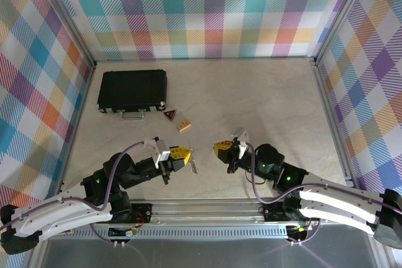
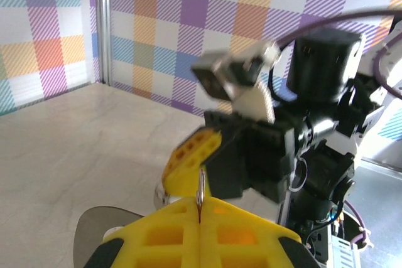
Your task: Put the keys on the keyring
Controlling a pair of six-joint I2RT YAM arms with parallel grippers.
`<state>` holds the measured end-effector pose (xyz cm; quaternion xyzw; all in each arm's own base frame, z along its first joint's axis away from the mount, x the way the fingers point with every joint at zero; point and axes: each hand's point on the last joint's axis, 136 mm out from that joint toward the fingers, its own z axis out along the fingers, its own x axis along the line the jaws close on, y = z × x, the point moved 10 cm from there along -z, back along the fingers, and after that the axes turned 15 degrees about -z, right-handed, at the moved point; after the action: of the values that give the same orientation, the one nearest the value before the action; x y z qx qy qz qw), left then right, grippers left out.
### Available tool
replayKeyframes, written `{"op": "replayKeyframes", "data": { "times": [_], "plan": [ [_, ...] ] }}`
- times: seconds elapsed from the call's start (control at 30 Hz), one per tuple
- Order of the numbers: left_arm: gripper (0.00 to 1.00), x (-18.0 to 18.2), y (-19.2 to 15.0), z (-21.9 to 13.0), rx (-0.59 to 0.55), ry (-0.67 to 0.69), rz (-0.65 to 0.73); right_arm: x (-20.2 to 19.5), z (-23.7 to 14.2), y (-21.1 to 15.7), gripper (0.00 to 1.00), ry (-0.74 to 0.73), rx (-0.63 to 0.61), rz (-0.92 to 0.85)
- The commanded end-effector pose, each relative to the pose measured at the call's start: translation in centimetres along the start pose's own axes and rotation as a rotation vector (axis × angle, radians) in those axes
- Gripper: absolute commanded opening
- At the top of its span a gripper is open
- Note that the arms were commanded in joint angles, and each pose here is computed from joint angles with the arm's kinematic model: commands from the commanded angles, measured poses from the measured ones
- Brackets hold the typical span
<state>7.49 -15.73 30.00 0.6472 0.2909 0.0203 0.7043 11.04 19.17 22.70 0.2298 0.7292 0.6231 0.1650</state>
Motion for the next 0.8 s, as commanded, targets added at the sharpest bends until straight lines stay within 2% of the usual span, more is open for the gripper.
{"op": "replayKeyframes", "data": {
  "times": [0.0,0.2,0.77],
  "plan": [
    [0.0,0.1,0.0,-0.4,-0.018,0.014,0.007,-0.4,0.3,-2.4,0.0,-0.053,0.023,0.092],
    [0.0,0.2,-0.1,-0.7,-0.024,0.022,0.008,-0.6,0.6,-5.4,0.0,-0.051,-0.022,0.196],
    [0.0,0.0,0.0,-0.8,-0.023,0.007,0.013,-0.9,2.6,-8.8,0.0,-0.122,0.133,0.309]
  ]
}}
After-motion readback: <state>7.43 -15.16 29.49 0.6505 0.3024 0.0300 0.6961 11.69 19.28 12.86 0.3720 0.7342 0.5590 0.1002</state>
